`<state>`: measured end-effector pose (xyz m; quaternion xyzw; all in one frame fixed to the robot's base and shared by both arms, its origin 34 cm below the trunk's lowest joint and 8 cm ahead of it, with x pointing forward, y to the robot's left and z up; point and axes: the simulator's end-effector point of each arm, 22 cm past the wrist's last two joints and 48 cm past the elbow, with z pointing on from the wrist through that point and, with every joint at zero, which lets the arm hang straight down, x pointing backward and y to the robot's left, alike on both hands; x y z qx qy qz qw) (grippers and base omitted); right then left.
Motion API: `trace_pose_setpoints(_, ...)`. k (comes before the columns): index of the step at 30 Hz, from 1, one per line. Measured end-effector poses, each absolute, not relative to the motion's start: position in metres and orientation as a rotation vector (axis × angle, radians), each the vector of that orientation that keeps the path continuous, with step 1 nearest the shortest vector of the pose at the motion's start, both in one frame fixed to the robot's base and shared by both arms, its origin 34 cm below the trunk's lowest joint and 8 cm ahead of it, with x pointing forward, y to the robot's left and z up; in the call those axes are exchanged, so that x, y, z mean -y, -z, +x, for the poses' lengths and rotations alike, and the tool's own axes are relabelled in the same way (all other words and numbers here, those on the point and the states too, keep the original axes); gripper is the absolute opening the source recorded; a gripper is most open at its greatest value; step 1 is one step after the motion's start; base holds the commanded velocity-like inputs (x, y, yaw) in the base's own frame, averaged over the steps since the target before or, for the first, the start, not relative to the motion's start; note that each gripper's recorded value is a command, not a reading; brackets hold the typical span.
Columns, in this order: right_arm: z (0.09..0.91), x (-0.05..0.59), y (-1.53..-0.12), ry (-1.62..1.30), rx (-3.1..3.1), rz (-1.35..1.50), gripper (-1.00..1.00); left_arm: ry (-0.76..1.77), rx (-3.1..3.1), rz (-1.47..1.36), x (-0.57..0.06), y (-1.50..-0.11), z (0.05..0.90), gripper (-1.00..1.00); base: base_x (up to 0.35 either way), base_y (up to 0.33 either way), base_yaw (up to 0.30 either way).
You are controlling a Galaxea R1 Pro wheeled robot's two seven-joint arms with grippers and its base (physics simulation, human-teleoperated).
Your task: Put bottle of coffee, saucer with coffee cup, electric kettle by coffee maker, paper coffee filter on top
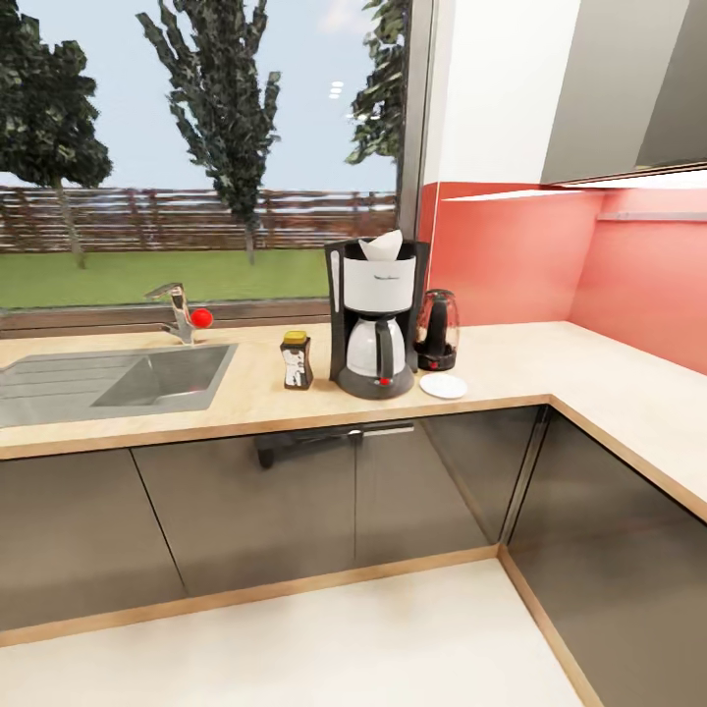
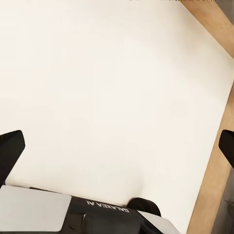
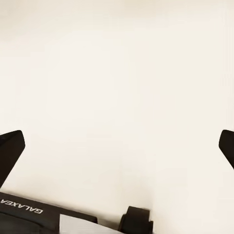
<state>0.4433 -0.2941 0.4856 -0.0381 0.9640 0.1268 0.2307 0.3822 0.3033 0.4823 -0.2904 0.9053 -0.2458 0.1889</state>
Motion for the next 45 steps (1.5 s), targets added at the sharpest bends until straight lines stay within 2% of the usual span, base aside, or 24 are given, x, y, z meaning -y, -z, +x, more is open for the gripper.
trace_pose_setpoints(15, 0.4395, 0.3016, -0.4838, -0.293, -2.655, -0.092, 1.00, 0.706, -2.534, -0.810, -0.2964, -0.4851, 0.3865, 1.00, 0.000, 0.000, 0.186)
trace_pose_setpoints(39, 0.4401, 0.3034, -0.4843, -0.272, -2.655, -0.086, 1.00, 0.712, -2.526, -0.805, -0.2944, -0.4872, 0.3894, 1.00, 0.000, 0.000, 0.260)
trace_pose_setpoints(45, 0.4399, 0.3039, -0.4846, -0.272, -2.654, -0.086, 1.00, 0.700, -2.531, -0.809, -0.2959, -0.4861, 0.3884, 1.00, 0.142, 0.108, 0.118)
